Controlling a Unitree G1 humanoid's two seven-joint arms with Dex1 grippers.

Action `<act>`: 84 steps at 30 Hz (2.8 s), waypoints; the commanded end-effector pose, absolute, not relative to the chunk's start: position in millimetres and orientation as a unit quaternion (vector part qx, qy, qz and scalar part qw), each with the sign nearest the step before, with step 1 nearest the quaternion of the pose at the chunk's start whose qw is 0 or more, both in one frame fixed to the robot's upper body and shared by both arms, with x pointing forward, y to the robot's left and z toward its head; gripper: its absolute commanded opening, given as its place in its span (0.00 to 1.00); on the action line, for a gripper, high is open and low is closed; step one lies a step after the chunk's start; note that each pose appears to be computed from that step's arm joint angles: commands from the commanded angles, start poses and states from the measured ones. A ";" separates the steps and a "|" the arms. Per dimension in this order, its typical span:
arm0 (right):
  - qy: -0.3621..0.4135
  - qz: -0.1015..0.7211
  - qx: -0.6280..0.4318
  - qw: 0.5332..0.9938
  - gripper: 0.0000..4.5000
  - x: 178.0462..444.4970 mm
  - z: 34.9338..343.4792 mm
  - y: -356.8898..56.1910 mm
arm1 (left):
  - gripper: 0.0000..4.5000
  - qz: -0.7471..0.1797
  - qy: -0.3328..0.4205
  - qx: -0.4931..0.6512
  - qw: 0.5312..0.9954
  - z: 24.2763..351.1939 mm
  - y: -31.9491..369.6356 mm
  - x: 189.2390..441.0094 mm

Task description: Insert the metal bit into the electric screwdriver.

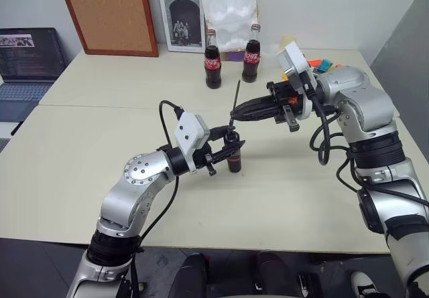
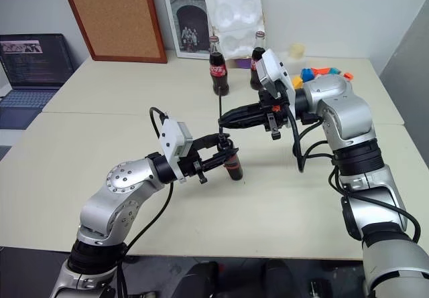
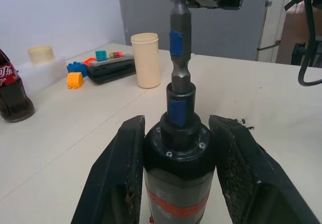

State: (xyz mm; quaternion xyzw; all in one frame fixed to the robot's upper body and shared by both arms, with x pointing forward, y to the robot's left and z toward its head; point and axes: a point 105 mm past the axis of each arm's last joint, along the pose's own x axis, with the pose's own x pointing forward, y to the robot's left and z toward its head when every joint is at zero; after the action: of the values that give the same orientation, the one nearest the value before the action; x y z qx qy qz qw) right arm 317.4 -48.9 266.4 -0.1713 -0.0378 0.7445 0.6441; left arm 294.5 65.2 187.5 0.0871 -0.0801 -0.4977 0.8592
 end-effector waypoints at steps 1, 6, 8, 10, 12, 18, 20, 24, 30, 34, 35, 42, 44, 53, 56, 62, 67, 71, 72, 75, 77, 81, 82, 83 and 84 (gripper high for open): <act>-0.053 0.747 -0.199 0.632 0.02 315.5 274.5 -46.6 | 0.38 -0.527 -0.088 0.082 0.841 190.1 55.6 284.6; -0.054 0.747 -0.200 0.632 0.02 317.1 272.7 -43.8 | 0.38 -0.525 -0.088 0.083 0.843 189.8 56.5 285.4; -0.054 0.746 -0.199 0.633 0.02 317.3 271.7 -43.6 | 0.38 -0.524 -0.088 0.083 0.843 189.9 56.6 285.4; -0.051 0.745 -0.199 0.635 0.02 317.8 269.6 -44.3 | 0.38 -0.524 -0.088 0.083 0.843 190.0 56.9 285.4; -0.049 0.745 -0.198 0.635 0.02 317.5 268.1 -44.8 | 0.38 -0.523 -0.088 0.084 0.844 189.9 57.3 285.3; -0.041 0.744 -0.199 0.636 0.02 317.0 263.4 -47.1 | 0.38 -0.521 -0.088 0.085 0.845 190.1 58.2 286.8; -0.039 0.744 -0.200 0.637 0.02 317.0 261.9 -47.9 | 0.38 -0.521 -0.088 0.085 0.845 190.0 58.4 287.1; -0.037 0.743 -0.204 0.636 0.02 316.6 258.3 -48.8 | 0.38 -0.522 -0.087 0.085 0.844 190.1 58.2 287.1; -0.037 0.742 -0.211 0.635 0.02 315.6 254.5 -49.5 | 0.38 -0.523 -0.087 0.086 0.844 190.8 58.4 287.7; -0.036 0.740 -0.211 0.637 0.02 315.9 252.1 -49.5 | 0.38 -0.523 -0.087 0.086 0.844 190.8 58.5 287.6; -0.035 0.740 -0.212 0.637 0.02 316.0 251.5 -49.4 | 0.38 -0.523 -0.087 0.086 0.843 190.7 58.6 287.6; -0.033 0.735 -0.217 0.642 0.02 318.8 247.8 -49.1 | 0.38 -0.523 -0.086 0.087 0.843 190.6 59.1 287.6; -0.034 0.733 -0.218 0.644 0.02 320.0 247.7 -48.7 | 0.38 -0.523 -0.085 0.087 0.843 190.4 58.9 287.6; -0.031 0.732 -0.208 0.648 0.02 321.7 249.8 -45.6 | 0.38 -0.528 -0.087 0.096 0.839 189.1 56.9 286.7; -0.027 0.733 -0.202 0.649 0.02 322.2 251.2 -44.3 | 0.38 -0.530 -0.087 0.095 0.838 189.1 56.6 286.4; -0.014 0.738 -0.202 0.644 0.02 320.9 249.9 -44.7 | 0.38 -0.534 -0.086 0.098 0.835 188.8 56.0 285.1; -0.008 0.747 -0.210 0.631 0.02 320.7 250.2 -43.0 | 0.38 -0.547 -0.083 0.106 0.826 188.5 56.5 284.4; 0.001 0.752 -0.210 0.625 0.02 321.1 248.8 -42.7 | 0.38 -0.554 -0.083 0.112 0.821 188.6 58.1 284.9; 0.003 0.753 -0.211 0.624 0.02 321.5 248.3 -43.1 | 0.38 -0.557 -0.083 0.113 0.819 188.5 58.1 284.4; 0.003 0.755 -0.212 0.621 0.02 321.6 248.2 -43.5 | 0.38 -0.561 -0.085 0.115 0.815 188.4 58.6 283.6; 0.003 0.757 -0.212 0.619 0.02 321.3 248.2 -43.6 | 0.38 -0.564 -0.085 0.115 0.814 188.2 58.9 283.3; 0.006 0.760 -0.223 0.611 0.02 320.8 246.0 -44.8 | 0.38 -0.574 -0.082 0.121 0.806 185.9 59.0 282.6; 0.006 0.760 -0.224 0.610 0.02 321.0 245.8 -44.9 | 0.38 -0.575 -0.081 0.122 0.805 185.6 59.0 282.8; 0.007 0.760 -0.225 0.610 0.02 321.0 245.6 -45.0 | 0.38 -0.576 -0.081 0.123 0.804 185.4 59.0 283.0; 0.006 0.760 -0.225 0.609 0.02 320.9 245.4 -45.0 | 0.38 -0.576 -0.081 0.123 0.804 185.1 59.0 283.5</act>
State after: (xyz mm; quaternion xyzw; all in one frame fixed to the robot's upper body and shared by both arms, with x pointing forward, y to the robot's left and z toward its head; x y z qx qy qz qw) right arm 317.2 -38.0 258.0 -0.2061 -0.0299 0.7610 0.6144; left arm 295.3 70.8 186.1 0.1205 -0.0775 -0.5371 0.8312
